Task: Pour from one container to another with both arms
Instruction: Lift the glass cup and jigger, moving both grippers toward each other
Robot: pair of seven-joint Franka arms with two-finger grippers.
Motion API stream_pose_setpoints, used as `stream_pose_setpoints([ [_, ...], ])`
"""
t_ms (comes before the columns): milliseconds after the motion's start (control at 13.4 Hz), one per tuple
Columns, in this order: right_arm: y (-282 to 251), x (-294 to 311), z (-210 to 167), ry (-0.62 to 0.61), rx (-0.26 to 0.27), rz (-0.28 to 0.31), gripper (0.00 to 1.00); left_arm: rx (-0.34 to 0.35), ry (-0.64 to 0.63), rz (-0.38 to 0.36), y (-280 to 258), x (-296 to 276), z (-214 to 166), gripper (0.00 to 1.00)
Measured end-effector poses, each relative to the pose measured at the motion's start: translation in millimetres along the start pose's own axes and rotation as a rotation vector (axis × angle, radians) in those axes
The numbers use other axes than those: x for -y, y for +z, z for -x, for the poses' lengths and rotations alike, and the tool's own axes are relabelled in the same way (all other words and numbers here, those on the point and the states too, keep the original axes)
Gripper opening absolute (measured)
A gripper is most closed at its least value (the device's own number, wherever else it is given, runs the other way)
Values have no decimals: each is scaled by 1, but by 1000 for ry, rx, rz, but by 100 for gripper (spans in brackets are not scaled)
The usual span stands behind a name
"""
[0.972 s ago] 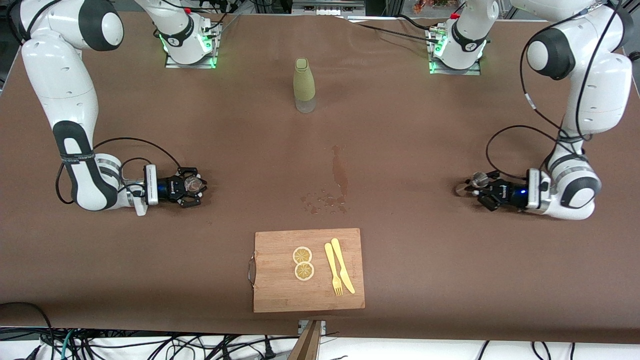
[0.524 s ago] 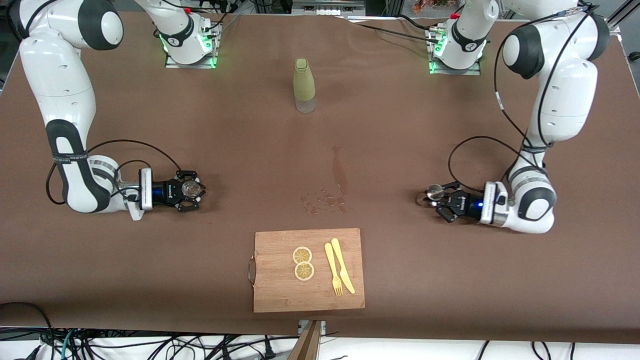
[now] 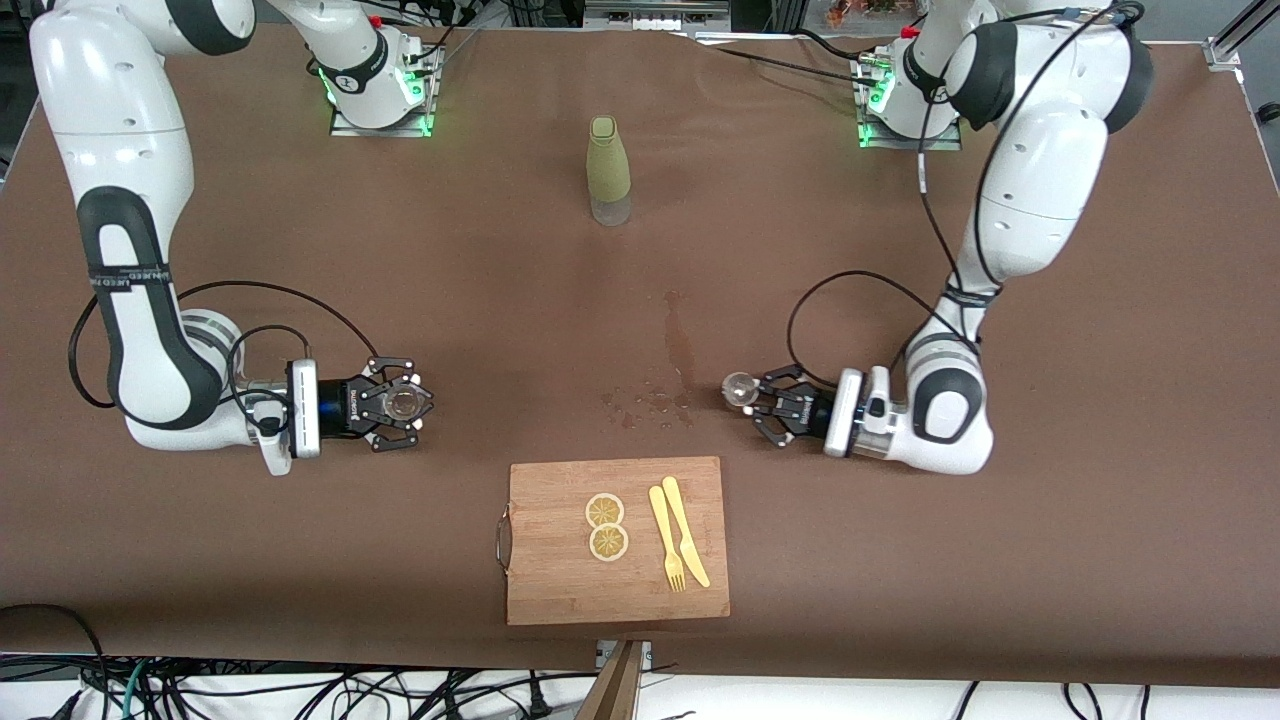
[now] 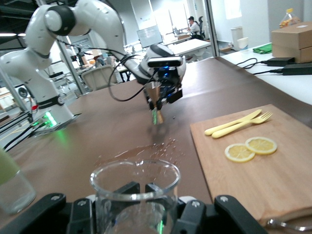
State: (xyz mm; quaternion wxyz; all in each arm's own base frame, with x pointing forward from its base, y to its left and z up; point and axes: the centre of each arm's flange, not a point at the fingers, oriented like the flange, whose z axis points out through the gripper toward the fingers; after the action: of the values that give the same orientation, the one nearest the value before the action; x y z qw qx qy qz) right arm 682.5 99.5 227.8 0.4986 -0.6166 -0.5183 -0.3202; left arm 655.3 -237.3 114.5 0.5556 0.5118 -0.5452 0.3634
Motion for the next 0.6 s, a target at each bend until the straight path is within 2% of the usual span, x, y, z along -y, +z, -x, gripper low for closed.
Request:
stream_pose_setpoints([
  [299,36,-10,-59,63,45,103,13,-3,-16,-20,55,2,-9,21],
  [598,98,4,-124,88,139,187,13,1,-12,-28,94,0,-18,21],
])
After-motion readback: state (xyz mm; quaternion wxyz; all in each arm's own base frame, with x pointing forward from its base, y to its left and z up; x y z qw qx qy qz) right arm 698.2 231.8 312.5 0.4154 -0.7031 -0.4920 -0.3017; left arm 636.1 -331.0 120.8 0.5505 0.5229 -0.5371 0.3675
